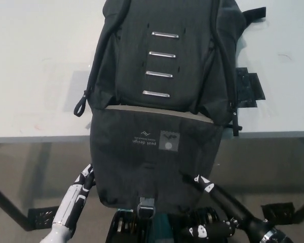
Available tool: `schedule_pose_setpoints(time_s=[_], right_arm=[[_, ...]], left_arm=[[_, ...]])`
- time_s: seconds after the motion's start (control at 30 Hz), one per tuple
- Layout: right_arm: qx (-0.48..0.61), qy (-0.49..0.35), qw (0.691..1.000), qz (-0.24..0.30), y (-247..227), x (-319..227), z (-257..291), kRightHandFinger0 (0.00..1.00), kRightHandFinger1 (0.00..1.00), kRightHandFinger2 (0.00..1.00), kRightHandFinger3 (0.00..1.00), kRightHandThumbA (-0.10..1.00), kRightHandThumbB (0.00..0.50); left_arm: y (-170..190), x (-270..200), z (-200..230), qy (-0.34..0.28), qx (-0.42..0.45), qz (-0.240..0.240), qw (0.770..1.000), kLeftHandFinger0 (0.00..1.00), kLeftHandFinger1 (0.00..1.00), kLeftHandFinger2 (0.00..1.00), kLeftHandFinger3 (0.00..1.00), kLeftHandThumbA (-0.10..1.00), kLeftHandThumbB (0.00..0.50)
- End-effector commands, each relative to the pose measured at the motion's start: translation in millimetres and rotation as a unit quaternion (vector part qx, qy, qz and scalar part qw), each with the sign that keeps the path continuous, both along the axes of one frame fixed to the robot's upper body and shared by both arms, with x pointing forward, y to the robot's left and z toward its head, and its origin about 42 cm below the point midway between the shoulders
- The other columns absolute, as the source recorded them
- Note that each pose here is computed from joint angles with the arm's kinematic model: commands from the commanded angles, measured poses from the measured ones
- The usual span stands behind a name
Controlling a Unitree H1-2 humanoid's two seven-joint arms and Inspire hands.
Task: A bag is kept in the middle of the table with its flap loosely closed and the robot uses its right hand to adjust it and opens it
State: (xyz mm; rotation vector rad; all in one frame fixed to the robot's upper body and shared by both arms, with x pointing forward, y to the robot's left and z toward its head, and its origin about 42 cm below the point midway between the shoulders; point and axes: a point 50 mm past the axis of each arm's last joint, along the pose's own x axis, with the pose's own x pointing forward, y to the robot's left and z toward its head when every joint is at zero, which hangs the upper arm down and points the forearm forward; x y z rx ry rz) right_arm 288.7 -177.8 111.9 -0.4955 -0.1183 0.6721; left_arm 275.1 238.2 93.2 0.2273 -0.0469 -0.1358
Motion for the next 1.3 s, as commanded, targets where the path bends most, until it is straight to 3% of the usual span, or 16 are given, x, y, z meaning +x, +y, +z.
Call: schedule_pose_setpoints(time_s=[0.0,0.07,0.13,0.17,0.33,0.4,0.57,0.67,0.77,0.93,1.17,1.27], right_arm=[[-0.075,0.022,0.997,0.011,-12.6,-7.5,-15.2,1.0,1.0,1.0,1.0,1.0,0.499],[-0.099,0.04,0.994,-0.005,-20.2,-9.0,-13.0,1.0,1.0,1.0,1.0,1.0,0.45],[-0.106,0.044,0.993,-0.013,-24.6,-9.6,-10.6,1.0,1.0,1.0,1.0,1.0,0.434],[-0.105,0.041,0.993,-0.031,-32.0,-11.5,-7.5,1.0,1.0,1.0,1.0,1.0,0.367],[-0.029,0.002,0.995,-0.095,-46.8,-11.6,-0.9,1.0,1.0,1.0,1.0,1.0,0.343],[0.082,0.0,0.987,-0.135,-50.1,-11.2,-2.9,1.0,1.0,1.0,1.0,1.0,0.351],[0.207,-0.037,0.956,-0.205,-51.2,-15.6,-5.8,1.0,1.0,1.0,1.0,1.0,0.396],[0.268,-0.042,0.933,-0.235,-48.6,-22.3,-9.0,1.0,1.0,1.0,1.0,1.0,0.291],[0.299,-0.036,0.917,-0.26,-45.2,-30.5,-13.9,1.0,1.0,1.0,1.0,1.0,0.291],[0.298,-0.021,0.92,-0.254,-42.4,-35.9,-20.8,1.0,1.0,1.0,1.0,1.0,0.241],[0.305,0.013,0.923,-0.234,-28.8,-37.1,-26.7,1.0,1.0,1.0,1.0,1.0,0.252],[0.31,0.008,0.924,-0.225,-23.3,-35.9,-27.9,1.0,1.0,1.0,1.0,1.0,0.22]], left_arm=[[0.8,12.3,16.4,-0.035,0.01,-0.013,0.999,1.0,1.0,1.0,1.0,1.0,0.054],[1.1,14.3,17.9,-0.036,0.01,-0.013,0.999,1.0,1.0,1.0,1.0,1.0,0.046],[0.9,15.2,18.8,-0.037,0.009,-0.012,0.999,1.0,1.0,1.0,1.0,1.0,0.042],[1.2,15.1,18.3,-0.035,0.008,-0.011,0.999,1.0,1.0,1.0,1.0,1.0,0.036],[2.2,15.9,21.0,-0.038,0.01,-0.012,0.999,1.0,1.0,1.0,1.0,1.0,0.036],[3.0,15.4,22.8,-0.04,0.01,-0.01,0.999,1.0,1.0,1.0,1.0,1.0,0.014],[1.5,13.9,28.2,-0.05,-0.001,-0.005,0.999,1.0,1.0,1.0,1.0,1.0,0.0],[4.0,11.0,29.5,-0.054,-0.006,-0.001,0.999,1.0,1.0,1.0,1.0,1.0,0.0],[9.0,9.9,30.8,-0.055,-0.006,0.007,0.998,1.0,1.0,1.0,1.0,1.0,0.0],[11.3,7.4,28.8,-0.054,-0.009,0.008,0.998,1.0,1.0,1.0,1.0,1.0,0.0],[13.9,4.1,27.3,-0.054,-0.015,0.014,0.998,1.0,1.0,1.0,1.0,1.0,0.004],[15.0,1.6,26.6,-0.051,-0.014,0.018,0.998,1.0,1.0,1.0,1.0,1.0,0.0]])
